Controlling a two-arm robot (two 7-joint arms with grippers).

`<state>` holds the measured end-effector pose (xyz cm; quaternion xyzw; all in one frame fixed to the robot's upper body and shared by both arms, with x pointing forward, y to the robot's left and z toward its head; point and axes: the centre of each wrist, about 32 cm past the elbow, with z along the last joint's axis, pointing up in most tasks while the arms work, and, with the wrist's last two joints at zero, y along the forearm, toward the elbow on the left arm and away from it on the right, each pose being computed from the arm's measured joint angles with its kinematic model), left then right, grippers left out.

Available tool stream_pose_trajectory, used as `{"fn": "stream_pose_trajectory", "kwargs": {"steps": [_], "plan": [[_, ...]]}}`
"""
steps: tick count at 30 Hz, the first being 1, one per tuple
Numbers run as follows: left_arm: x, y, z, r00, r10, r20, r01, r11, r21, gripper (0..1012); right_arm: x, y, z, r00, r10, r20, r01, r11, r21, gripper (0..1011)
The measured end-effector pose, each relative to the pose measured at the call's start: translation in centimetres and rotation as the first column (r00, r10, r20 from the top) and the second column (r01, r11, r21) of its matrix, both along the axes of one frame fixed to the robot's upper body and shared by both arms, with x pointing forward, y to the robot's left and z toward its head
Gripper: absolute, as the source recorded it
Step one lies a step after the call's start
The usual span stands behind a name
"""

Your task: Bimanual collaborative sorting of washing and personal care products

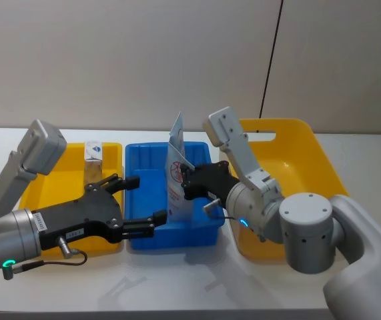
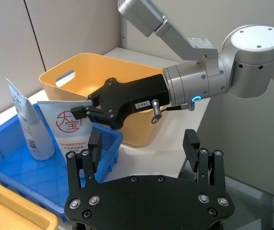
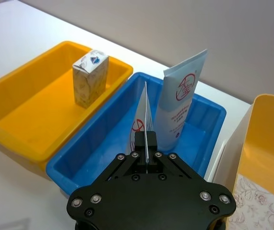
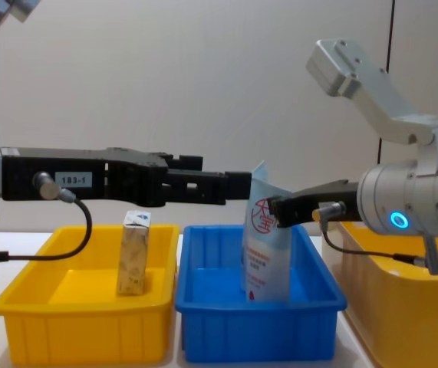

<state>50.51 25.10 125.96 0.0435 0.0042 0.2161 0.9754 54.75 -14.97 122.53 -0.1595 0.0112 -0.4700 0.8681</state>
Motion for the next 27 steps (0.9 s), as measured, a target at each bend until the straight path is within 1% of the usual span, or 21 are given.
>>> {"fn": "stream_pose_trajectory", "kwargs": {"steps": [4,7,8,14,20,21,23,26,27], "plan": [[0.00,0.00,0.00,1.0000,0.000,0.000,0.000,1.0000,0.000,1002,0.0,-0.2,0.2,1.000,0.006,0.022,-0.006,1.000,0.014,0],[0.00,0.00,0.00,1.0000,0.000,0.000,0.000,1.0000,0.000,1002,0.0,-0.7,0.5,0.998,0.011,0.054,-0.013,0.999,0.031,0],[0.00,0.00,0.00,1.0000,0.000,0.000,0.000,1.0000,0.000,1002,0.0,-0.7,0.5,0.998,0.011,0.054,-0.013,0.999,0.031,0],[0.00,0.00,0.00,1.0000,0.000,0.000,0.000,1.0000,0.000,1002,0.1,-1.9,1.4,0.993,0.022,0.116,-0.030,0.997,0.068,0],[0.00,0.00,0.00,1.0000,0.000,0.000,0.000,1.0000,0.000,1002,0.3,-3.2,2.8,0.983,0.029,0.179,-0.049,0.993,0.107,0],[0.00,0.00,0.00,1.0000,0.000,0.000,0.000,1.0000,0.000,1002,0.4,-3.5,3.2,0.980,0.029,0.197,-0.053,0.992,0.117,0],[0.00,0.00,0.00,1.0000,0.000,0.000,0.000,1.0000,0.000,1002,0.5,-3.8,3.6,0.977,0.030,0.213,-0.058,0.990,0.128,0],[0.00,0.00,0.00,1.0000,0.000,0.000,0.000,1.0000,0.000,1002,0.6,-4.5,4.6,0.969,0.027,0.247,-0.066,0.987,0.148,0],[0.00,0.00,0.00,1.0000,0.000,0.000,0.000,1.0000,0.000,1002,0.7,-4.9,5.1,0.965,0.025,0.263,-0.068,0.985,0.158,0]]}}
